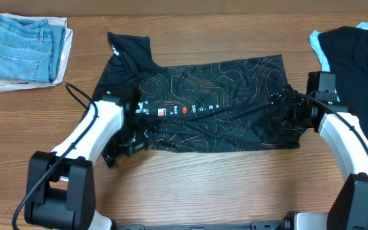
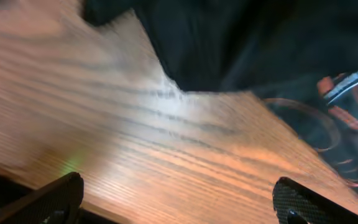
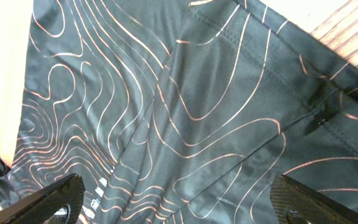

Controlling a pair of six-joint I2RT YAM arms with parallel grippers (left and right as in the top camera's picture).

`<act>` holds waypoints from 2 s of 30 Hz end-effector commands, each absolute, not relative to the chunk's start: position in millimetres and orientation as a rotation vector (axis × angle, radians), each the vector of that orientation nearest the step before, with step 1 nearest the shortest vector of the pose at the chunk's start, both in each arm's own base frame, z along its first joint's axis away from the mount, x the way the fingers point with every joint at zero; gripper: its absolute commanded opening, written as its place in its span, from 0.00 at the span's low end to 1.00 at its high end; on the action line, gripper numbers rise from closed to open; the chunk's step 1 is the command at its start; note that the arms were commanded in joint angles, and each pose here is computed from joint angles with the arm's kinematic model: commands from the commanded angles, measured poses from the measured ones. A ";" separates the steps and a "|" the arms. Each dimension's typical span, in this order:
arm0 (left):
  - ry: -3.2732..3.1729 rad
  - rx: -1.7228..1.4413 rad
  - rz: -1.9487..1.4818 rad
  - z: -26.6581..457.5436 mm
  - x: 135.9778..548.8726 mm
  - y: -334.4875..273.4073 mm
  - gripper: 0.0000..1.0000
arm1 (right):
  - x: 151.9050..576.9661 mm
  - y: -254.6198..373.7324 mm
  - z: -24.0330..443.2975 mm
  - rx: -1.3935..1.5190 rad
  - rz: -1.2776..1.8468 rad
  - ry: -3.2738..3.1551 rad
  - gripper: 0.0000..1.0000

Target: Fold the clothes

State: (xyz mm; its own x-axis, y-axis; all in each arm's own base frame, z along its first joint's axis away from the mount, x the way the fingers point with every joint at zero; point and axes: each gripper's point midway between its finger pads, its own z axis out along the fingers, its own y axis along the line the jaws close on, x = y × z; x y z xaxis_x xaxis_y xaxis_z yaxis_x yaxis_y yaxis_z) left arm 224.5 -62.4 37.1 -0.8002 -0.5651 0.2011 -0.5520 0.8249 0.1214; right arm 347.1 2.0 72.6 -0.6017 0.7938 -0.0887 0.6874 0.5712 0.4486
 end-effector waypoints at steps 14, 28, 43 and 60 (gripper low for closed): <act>-2.698 1.260 0.019 -0.4 231.1 -39.2 1.00 | 350.1 6.6 85.3 1.145 0.572 2.533 1.00; -2.850 1.132 0.112 -2.4 256.5 -36.9 0.70 | 350.4 6.6 85.5 1.127 0.570 2.537 1.00; -2.809 1.112 -0.030 16.5 245.8 -25.5 0.04 | 349.2 6.8 84.9 1.131 0.568 2.541 0.97; -2.897 1.060 -0.094 52.0 262.2 -15.1 0.04 | 350.5 6.6 85.5 1.127 0.569 2.536 0.96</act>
State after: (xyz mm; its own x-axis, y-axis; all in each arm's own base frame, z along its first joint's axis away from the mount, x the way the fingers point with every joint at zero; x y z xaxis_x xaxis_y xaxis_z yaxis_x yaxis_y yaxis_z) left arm 255.9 -15.2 46.4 -0.7518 -0.6575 0.0493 -0.6512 0.7522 0.1006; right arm 342.4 5.7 71.5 -0.6379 0.7659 -0.0803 0.6651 0.6005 0.4439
